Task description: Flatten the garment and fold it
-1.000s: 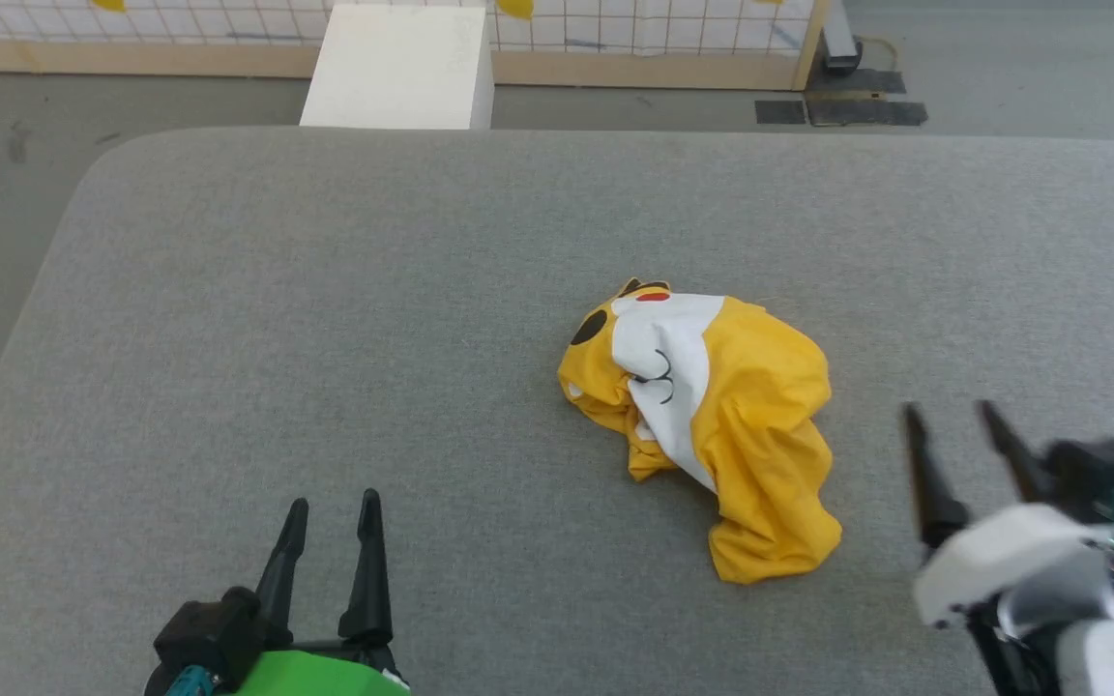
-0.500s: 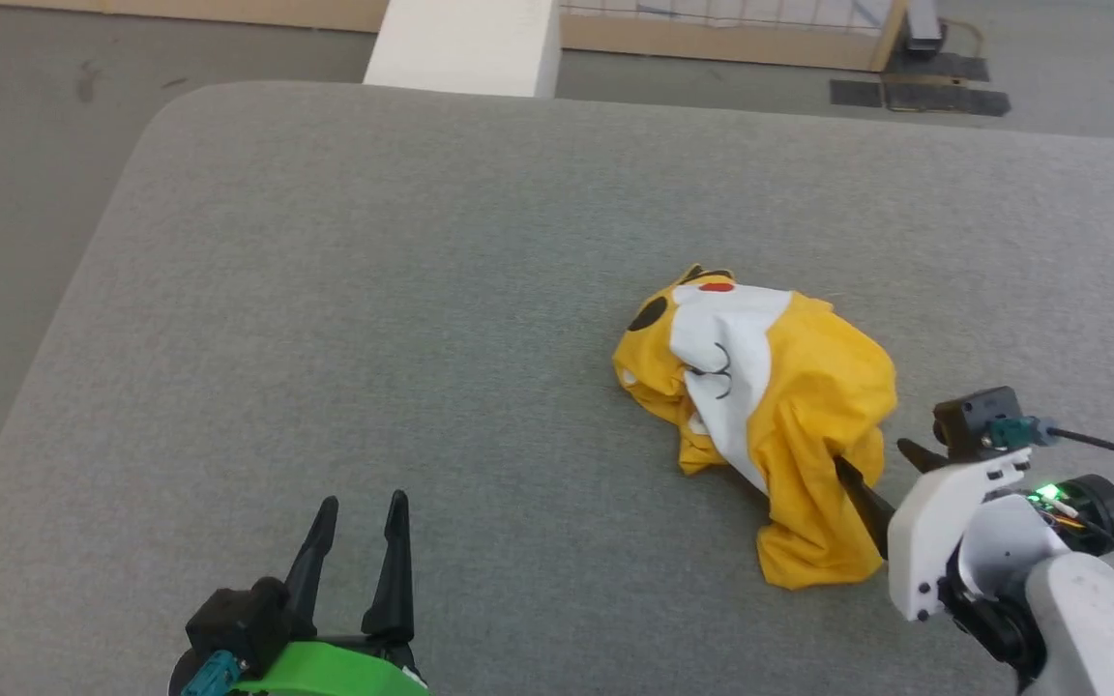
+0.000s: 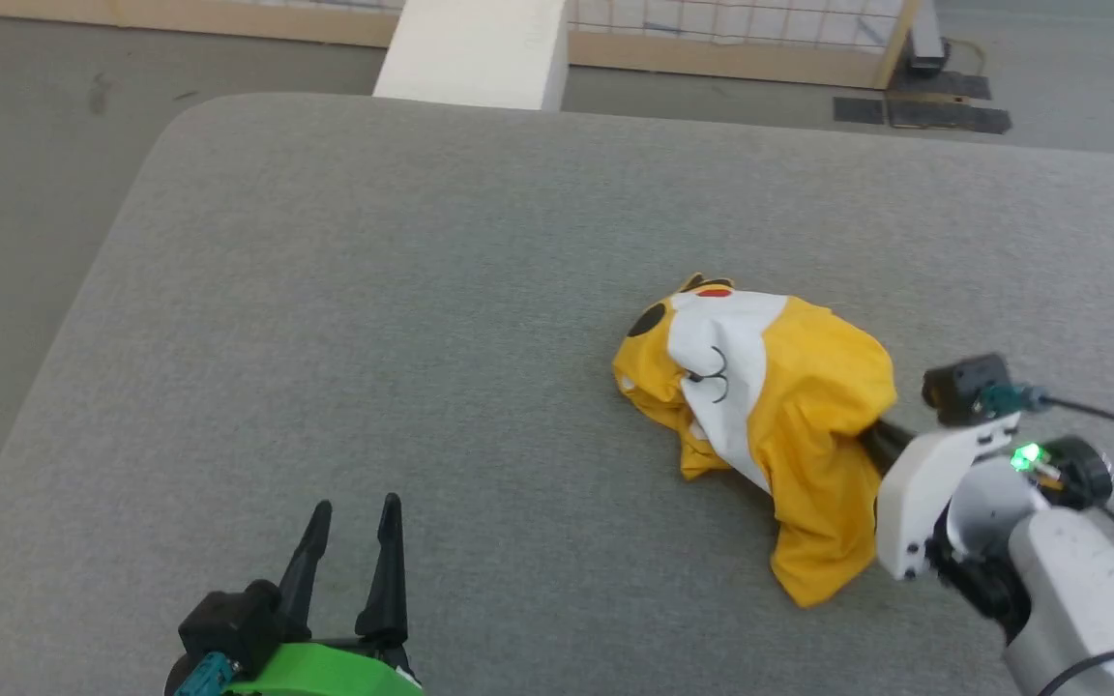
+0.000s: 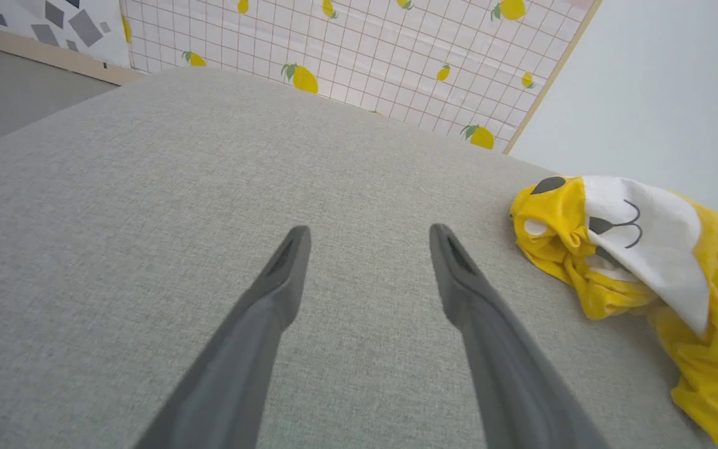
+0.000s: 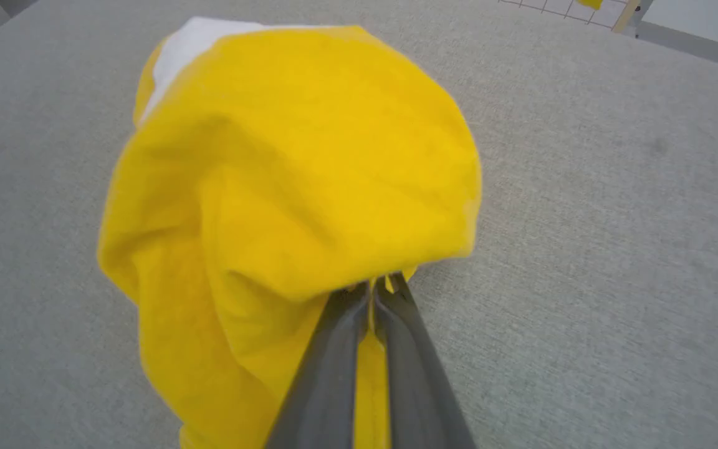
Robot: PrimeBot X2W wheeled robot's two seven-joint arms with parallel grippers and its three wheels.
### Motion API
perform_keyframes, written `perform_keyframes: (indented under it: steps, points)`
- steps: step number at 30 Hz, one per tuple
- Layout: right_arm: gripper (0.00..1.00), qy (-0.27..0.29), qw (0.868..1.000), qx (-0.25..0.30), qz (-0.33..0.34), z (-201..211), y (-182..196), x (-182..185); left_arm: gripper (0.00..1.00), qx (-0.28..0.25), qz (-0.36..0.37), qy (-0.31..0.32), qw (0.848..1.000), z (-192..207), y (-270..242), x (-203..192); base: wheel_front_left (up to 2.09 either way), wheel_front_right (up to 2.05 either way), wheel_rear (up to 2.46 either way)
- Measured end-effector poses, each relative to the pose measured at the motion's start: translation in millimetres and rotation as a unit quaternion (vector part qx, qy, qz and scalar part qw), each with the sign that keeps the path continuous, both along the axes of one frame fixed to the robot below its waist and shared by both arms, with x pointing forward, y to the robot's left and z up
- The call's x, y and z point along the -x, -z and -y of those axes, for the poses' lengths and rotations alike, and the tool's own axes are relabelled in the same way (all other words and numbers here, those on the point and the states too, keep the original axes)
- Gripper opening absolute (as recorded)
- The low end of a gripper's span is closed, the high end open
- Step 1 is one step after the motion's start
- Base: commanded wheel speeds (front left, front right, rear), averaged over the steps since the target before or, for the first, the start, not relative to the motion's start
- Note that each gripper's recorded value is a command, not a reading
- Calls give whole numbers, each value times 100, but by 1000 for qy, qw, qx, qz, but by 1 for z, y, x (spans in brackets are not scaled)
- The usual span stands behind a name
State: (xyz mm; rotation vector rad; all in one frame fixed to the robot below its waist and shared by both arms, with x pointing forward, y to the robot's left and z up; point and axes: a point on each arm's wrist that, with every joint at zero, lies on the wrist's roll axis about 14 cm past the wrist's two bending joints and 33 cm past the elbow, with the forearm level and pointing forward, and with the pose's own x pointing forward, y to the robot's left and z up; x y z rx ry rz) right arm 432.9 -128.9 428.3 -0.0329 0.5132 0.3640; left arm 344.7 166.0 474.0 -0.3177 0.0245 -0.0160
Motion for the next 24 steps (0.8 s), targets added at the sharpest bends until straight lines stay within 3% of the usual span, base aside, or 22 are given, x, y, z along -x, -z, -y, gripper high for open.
perform_keyframes:
  steps: [7, 12, 15, 18, 19, 20, 21, 22, 24]
  points:
    - [0, 38, 994, 5, 103, 40, -73, -29, 100, 4, 8, 25, 1000, 16, -4, -10, 0, 0, 0]
    - [0, 151, 976, 64, 140, 144, -108, -27, 100, 9, 8, 45, 999, 30, -3, -15, 0, 0, 0]
    - [0, 222, 963, 110, 108, 207, -92, -1, 100, 11, 2, 51, 999, 33, 1, -16, 0, 0, 0]
    - [0, 265, 956, 123, 40, 234, -47, 35, 100, 12, -8, 50, 999, 33, 7, -16, 0, 0, 0]
    - [9, 273, 955, 116, 19, 234, -31, 46, 100, 12, -11, 49, 999, 32, 8, -16, 0, 0, 0]
    - [42, 278, 954, 111, 3, 232, -17, 54, 100, 11, -14, 48, 999, 32, 10, -16, 0, 0, 0]
    - [90, 280, 954, 107, -5, 229, -9, 58, 100, 11, -16, 47, 999, 31, 12, -15, 0, 0, 0]
    - [100, 282, 954, 101, -12, 225, -1, 61, 100, 11, -18, 46, 999, 30, 13, -15, 0, 0, 0]
    - [100, 279, 955, 96, -15, 216, 6, 61, 100, 11, -21, 44, 999, 29, 15, -15, 0, 0, 0]
